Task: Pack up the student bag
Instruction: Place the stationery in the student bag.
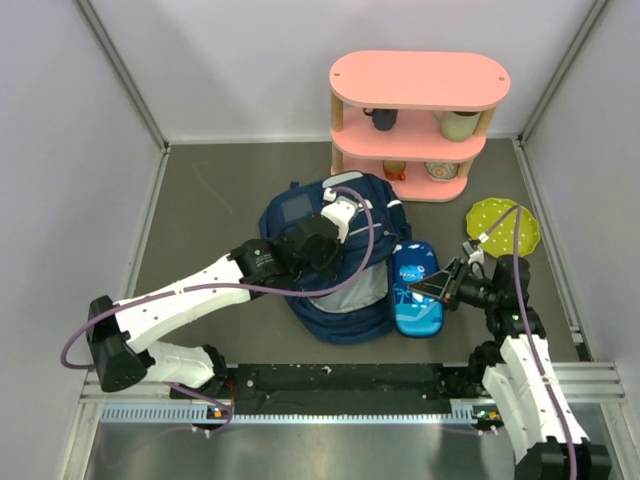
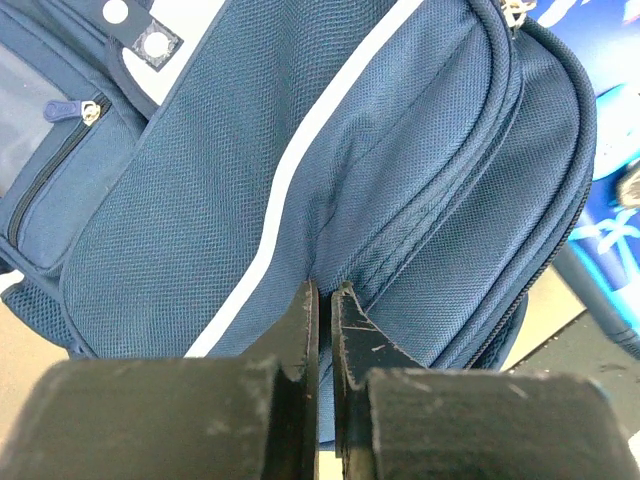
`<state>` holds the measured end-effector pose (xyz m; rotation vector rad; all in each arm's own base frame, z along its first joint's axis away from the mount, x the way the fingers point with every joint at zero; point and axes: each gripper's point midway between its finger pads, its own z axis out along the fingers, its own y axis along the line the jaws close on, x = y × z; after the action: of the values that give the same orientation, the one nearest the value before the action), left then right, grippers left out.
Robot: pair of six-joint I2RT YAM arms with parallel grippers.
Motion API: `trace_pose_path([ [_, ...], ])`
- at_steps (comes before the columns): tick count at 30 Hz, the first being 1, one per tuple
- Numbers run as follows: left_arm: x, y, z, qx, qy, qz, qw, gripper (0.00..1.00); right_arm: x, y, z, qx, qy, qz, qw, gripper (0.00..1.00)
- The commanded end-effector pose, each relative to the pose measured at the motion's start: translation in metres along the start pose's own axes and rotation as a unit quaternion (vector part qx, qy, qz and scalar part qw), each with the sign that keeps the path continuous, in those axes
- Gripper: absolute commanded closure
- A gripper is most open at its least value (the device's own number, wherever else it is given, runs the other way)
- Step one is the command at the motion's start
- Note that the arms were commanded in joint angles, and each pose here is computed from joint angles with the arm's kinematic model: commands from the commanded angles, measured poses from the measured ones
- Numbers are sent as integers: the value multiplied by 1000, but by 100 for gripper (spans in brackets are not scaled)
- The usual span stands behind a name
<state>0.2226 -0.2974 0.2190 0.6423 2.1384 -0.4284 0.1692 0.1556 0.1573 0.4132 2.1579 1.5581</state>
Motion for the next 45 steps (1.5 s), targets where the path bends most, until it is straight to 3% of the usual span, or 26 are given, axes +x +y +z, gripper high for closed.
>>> trace_pose_path([
  [1,-64,-22,-36,67,-111,-66,989,100,2,8,16,-10,4,4,1000,100],
  [7,-65,-29,-39,85,-110,-75,988,100,-2,19,55,-12,-3,12,1000,100],
  [16,-68,-39,-44,109,-113,-84,984,100,-27,91,121,-107,-37,-15,993,100],
  [21,-72,-41,-44,110,-115,-83,984,100,-26,89,168,-102,-67,-1,993,100],
  [25,-72,-36,-42,97,-115,-82,985,100,-19,72,190,-74,-79,-12,994,70],
  [27,-71,-32,-40,85,-115,-84,986,100,-14,66,184,-72,-86,-25,993,64],
  [28,-69,-30,-40,80,-113,-85,987,100,-10,51,178,-53,-86,-26,994,52],
  [31,-65,-24,-39,66,-113,-90,987,100,-5,31,157,-18,-98,-49,994,38],
  [37,-61,-18,-37,56,-116,-99,987,100,5,2,122,33,-105,-61,992,35],
  [41,-58,-16,-36,54,-115,-99,987,100,6,10,106,18,-117,-67,991,38],
  [43,-58,-17,-37,57,-116,-99,987,100,6,12,105,11,-115,-70,991,43],
  [45,-58,-18,-37,58,-117,-99,986,100,8,15,108,7,-107,-67,992,59],
])
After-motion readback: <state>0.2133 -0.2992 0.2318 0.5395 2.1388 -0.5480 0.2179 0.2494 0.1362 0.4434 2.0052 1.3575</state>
